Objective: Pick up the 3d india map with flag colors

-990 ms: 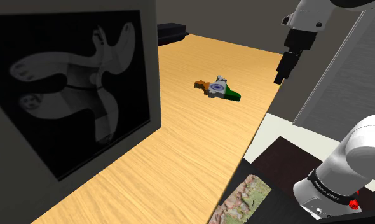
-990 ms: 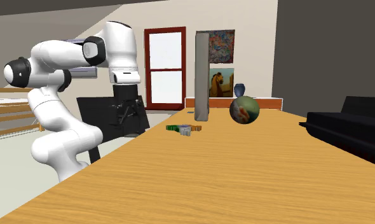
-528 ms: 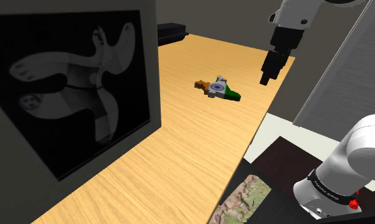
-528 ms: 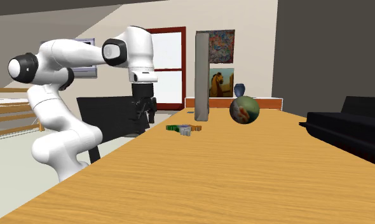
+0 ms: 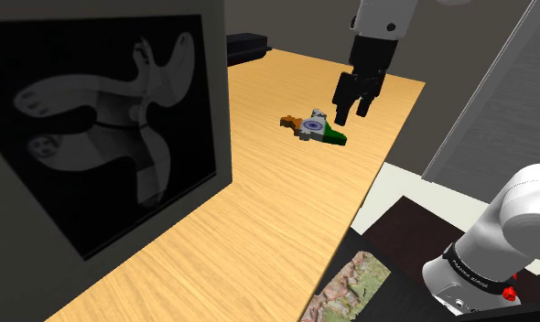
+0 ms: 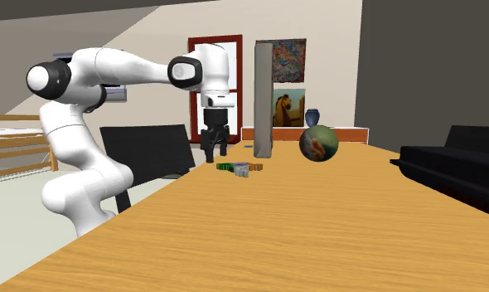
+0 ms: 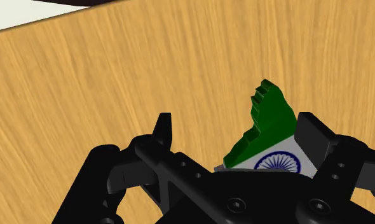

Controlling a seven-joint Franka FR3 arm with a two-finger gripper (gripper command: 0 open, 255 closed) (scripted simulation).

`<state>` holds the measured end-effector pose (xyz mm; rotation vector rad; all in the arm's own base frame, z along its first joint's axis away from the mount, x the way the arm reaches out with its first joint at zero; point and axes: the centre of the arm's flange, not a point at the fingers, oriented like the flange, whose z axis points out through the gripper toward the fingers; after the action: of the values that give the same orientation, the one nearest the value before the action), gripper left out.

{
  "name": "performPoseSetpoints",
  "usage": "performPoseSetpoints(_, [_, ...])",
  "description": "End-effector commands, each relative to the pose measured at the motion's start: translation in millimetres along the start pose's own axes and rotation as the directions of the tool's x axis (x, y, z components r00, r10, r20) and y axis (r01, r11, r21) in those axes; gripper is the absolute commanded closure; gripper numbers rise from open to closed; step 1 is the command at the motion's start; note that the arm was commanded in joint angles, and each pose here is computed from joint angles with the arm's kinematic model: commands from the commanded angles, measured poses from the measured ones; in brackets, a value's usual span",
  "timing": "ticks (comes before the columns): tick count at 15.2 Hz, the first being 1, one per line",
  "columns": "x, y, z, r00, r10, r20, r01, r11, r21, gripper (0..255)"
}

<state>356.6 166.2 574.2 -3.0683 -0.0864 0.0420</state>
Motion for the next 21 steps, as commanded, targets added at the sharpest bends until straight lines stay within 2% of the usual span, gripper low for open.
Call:
performPoseSetpoints(1, [12,-27,-3,1.000,0.013,0.001,-0.013,1.000,-0.001,0])
performPoseSetpoints(3, [22,-47,-3,1.000,0.024,0.001,-0.024,1.000,-0.002,0])
performPoseSetpoints(12, [23,-44,36,1.000,0.024,0.001,-0.024,1.000,-0.002,0])
performPoseSetpoints(13, [23,-45,37,1.000,0.024,0.001,-0.024,1.000,-0.002,255])
performPoseSetpoints(21, [23,-44,37,1.000,0.024,0.001,-0.024,1.000,-0.002,255])
